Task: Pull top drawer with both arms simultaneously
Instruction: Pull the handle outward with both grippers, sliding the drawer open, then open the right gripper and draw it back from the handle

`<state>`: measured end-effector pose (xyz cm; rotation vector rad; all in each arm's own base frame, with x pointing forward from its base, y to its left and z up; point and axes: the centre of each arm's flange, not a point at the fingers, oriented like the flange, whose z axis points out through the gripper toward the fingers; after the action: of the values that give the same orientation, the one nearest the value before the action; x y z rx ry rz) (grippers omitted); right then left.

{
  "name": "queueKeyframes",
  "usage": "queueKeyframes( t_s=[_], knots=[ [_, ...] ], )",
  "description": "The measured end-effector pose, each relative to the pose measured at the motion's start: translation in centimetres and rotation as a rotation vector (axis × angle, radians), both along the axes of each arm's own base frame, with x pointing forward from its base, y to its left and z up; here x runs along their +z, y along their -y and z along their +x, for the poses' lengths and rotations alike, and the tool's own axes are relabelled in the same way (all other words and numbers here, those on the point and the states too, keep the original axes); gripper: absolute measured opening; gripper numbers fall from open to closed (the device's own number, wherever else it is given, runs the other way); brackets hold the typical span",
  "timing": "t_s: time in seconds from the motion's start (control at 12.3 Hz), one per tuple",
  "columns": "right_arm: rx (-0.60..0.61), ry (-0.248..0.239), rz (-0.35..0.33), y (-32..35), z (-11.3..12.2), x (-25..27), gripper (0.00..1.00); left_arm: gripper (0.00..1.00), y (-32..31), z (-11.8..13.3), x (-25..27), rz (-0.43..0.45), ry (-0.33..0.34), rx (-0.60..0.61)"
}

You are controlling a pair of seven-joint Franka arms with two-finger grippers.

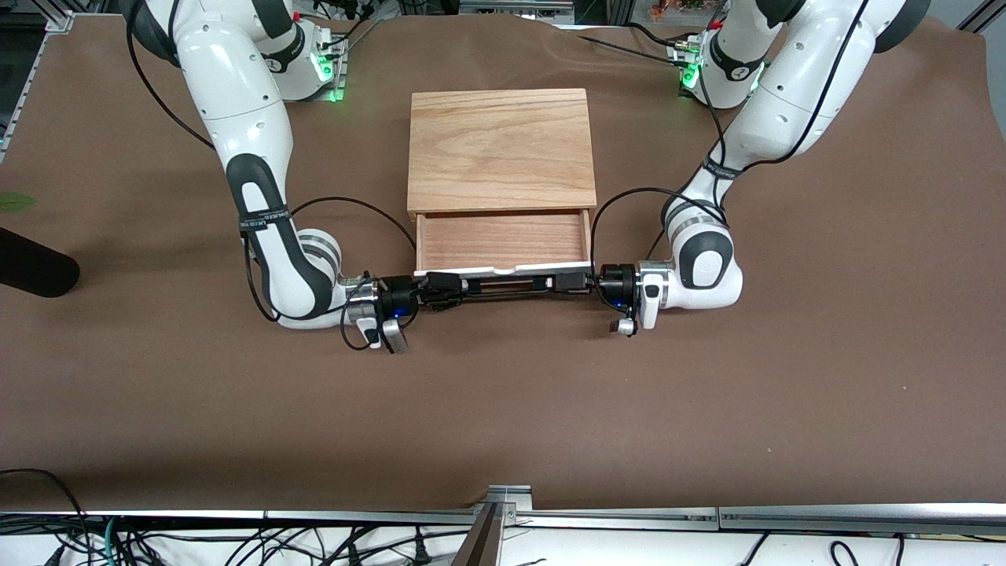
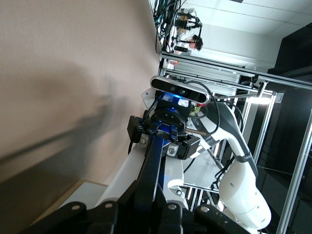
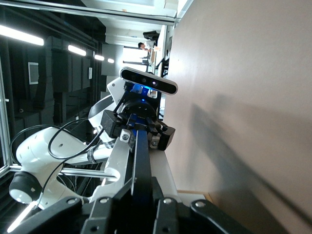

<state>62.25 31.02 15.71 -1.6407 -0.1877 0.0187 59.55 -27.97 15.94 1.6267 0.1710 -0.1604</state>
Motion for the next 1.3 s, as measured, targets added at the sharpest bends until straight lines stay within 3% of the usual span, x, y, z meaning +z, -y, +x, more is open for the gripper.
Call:
queueKeyframes(
  t_s=[0.57, 0.98, 1.14, 1.3],
  knots=[
    [-0.023, -0.005, -0.027, -0.4, 2.6, 0.4, 0.15, 0.16, -0.5, 2.4, 0.0, 0.001, -0.004, 0.015],
    [-0.023, -0.009, -0.035, -0.6, 3.0, 0.4, 0.15, 0.31, -0.8, 2.6, -0.4, 0.017, -0.019, 0.023],
    [-0.043, -0.002, -0.058, 0.1, 3.4, 0.2, 0.33, 0.31, -1.1, 2.6, -0.6, 0.023, -0.036, 0.028],
    [-0.157, 0.040, -0.077, 5.0, 6.9, 1.7, 0.59, 0.34, -1.5, 2.4, -1.1, 0.030, -0.061, 0.032]
  ],
)
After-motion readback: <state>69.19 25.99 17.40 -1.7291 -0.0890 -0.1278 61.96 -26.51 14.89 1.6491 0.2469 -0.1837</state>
